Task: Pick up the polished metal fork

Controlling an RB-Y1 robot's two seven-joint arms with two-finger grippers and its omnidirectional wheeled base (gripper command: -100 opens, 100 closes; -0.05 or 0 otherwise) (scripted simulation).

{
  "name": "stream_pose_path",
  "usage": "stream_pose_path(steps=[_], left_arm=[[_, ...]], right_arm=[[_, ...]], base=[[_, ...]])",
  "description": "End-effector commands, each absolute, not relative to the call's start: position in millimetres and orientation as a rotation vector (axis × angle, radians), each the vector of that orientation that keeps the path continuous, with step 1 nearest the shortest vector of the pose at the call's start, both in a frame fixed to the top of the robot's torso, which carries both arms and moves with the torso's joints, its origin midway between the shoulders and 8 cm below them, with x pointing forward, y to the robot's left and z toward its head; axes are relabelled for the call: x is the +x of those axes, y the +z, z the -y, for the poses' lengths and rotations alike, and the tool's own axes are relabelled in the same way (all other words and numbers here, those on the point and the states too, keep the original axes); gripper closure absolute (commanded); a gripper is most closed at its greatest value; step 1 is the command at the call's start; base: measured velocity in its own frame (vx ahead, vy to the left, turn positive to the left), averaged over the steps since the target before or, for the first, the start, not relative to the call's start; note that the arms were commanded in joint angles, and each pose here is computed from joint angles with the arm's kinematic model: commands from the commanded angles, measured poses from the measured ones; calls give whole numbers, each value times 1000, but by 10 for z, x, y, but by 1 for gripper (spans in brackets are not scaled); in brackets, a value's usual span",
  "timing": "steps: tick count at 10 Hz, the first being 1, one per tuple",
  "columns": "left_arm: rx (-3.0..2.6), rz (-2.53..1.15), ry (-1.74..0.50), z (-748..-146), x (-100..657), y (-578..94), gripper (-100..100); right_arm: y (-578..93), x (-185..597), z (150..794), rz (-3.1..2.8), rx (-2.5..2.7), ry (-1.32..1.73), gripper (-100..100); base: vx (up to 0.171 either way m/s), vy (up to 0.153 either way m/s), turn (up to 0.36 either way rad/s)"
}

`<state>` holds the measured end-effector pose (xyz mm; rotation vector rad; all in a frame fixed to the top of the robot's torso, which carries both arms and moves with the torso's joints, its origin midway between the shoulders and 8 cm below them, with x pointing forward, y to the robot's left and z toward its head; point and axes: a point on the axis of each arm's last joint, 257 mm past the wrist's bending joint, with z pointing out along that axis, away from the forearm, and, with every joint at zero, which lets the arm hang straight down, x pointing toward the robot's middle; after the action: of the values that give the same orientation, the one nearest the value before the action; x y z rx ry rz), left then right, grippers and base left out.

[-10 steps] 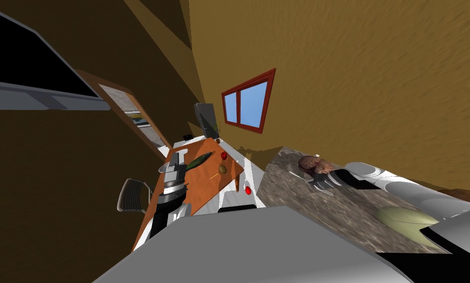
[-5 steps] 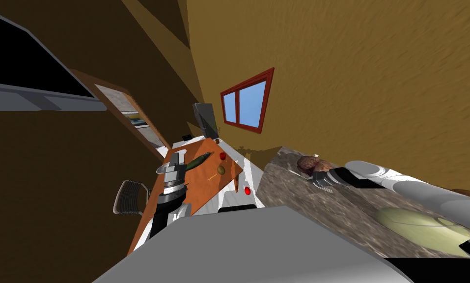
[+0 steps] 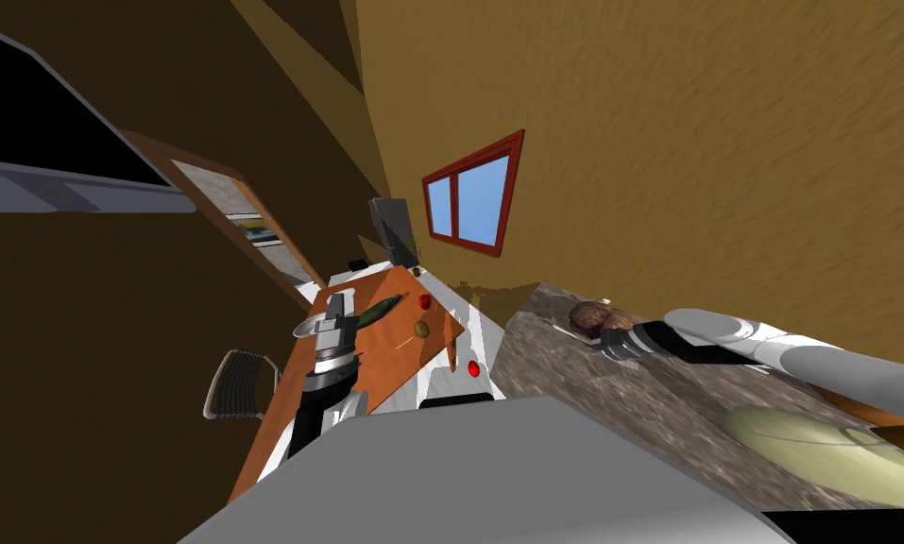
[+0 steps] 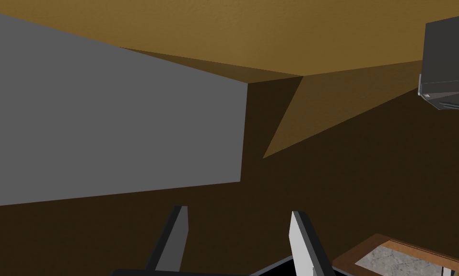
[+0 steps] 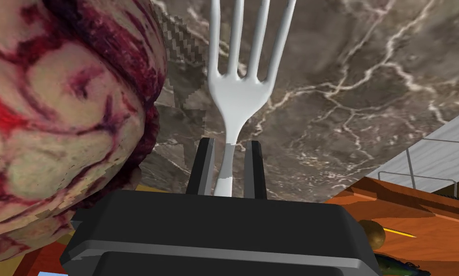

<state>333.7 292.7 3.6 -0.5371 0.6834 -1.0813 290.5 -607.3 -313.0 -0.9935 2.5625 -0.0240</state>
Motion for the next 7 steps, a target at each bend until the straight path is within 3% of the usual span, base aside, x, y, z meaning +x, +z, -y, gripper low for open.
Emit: stream_pose_path(steps=[1,7], left_arm=[[-537,-683,-1081,-2927,3337,36,0],[-537,-683,-1081,-2927,3337,36,0]], right_arm=[[-3097,3043,5918,-2515,-1019,-18,100],[-3099,2920,5563,-2499,-1037,14,100]], base=[[8,-26,-11],[27,-44,-12]])
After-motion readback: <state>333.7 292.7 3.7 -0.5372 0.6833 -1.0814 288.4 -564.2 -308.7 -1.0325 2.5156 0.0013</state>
